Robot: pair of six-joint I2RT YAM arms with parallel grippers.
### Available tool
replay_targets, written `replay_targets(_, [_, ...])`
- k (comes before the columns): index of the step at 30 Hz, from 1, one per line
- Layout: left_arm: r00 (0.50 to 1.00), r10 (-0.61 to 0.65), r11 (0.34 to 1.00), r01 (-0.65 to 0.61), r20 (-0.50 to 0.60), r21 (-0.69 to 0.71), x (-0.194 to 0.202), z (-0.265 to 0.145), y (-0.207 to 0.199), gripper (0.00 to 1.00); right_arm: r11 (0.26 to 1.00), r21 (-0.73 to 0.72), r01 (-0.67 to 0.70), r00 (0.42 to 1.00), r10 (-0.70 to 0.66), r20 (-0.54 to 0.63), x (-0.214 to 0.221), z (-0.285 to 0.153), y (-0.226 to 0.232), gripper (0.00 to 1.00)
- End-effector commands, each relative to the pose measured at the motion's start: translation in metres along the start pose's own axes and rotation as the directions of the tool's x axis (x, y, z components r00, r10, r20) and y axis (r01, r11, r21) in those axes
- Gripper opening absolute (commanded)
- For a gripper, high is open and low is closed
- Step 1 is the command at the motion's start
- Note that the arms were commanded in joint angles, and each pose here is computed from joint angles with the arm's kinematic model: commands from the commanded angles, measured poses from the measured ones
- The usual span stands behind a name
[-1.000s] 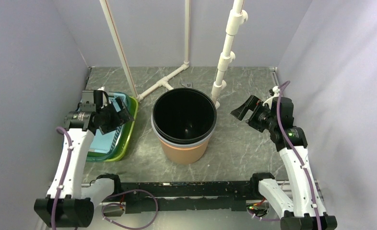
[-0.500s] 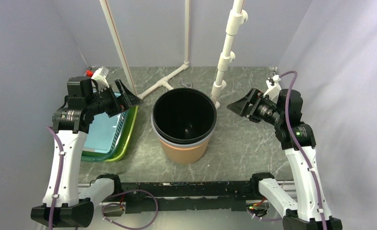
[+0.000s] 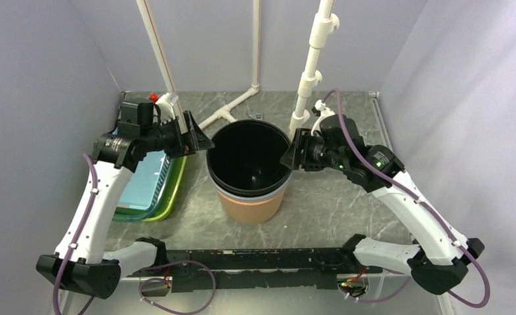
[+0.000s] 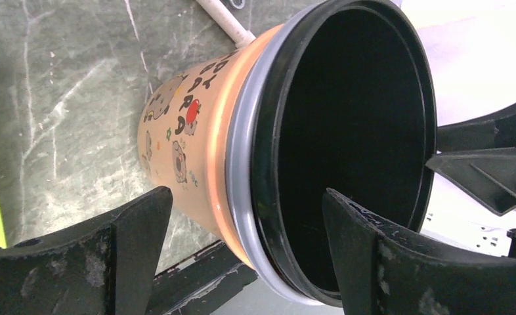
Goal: Turn the large container upside down
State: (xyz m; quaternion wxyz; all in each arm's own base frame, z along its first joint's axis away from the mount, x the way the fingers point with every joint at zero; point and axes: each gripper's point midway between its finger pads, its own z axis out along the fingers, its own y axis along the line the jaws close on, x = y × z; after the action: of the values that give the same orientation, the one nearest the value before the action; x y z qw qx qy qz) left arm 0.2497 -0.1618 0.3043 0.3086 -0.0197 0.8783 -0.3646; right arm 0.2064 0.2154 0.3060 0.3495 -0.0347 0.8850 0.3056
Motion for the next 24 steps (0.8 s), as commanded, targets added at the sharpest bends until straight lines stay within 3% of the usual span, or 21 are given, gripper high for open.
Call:
replay_targets(1, [0.999, 0.001, 1.000, 0.001, 0.038, -0.030, -0.009, 0.000, 0.003, 0.87, 0.997, 0.083, 0.000, 1.000, -0.002, 0.027, -0.003, 0.011, 0.002, 0.52])
replay_targets(5, [1.000, -0.012, 0.998, 0.014, 0.021, -0.069, -0.010, 0.004, 0.009, 0.81, 0.989, 0.145, 0.020, 0.998, -0.030, 0.063, -0.008, 0.027, 0.008, 0.50])
replay_targets(8, [0.998, -0.015, 0.993, 0.021, 0.055, -0.112, -0.018, 0.006, 0.017, 0.79, 0.990, 0.134, 0.039, 0.994, -0.051, 0.093, -0.017, 0.041, 0.021, 0.43])
replay_targets(13, [0.996, -0.012, 0.989, 0.025, 0.090, -0.146, -0.033, 0.015, 0.024, 0.73, 0.983, 0.148, 0.108, 0.979, -0.131, 0.154, -0.047, 0.072, 0.043, 0.42])
replay_targets(19, [0.988, 0.051, 0.965, -0.010, 0.149, -0.261, -0.069, 0.031, 0.046, 0.73, 0.953, 0.220, 0.208, 0.945, -0.254, 0.206, -0.087, 0.106, 0.059, 0.42])
replay_targets(24, [0.979, 0.099, 0.961, -0.047, 0.180, -0.273, -0.102, 0.052, 0.052, 0.72, 0.931, 0.244, 0.271, 0.925, -0.322, 0.200, -0.115, 0.138, 0.060, 0.42])
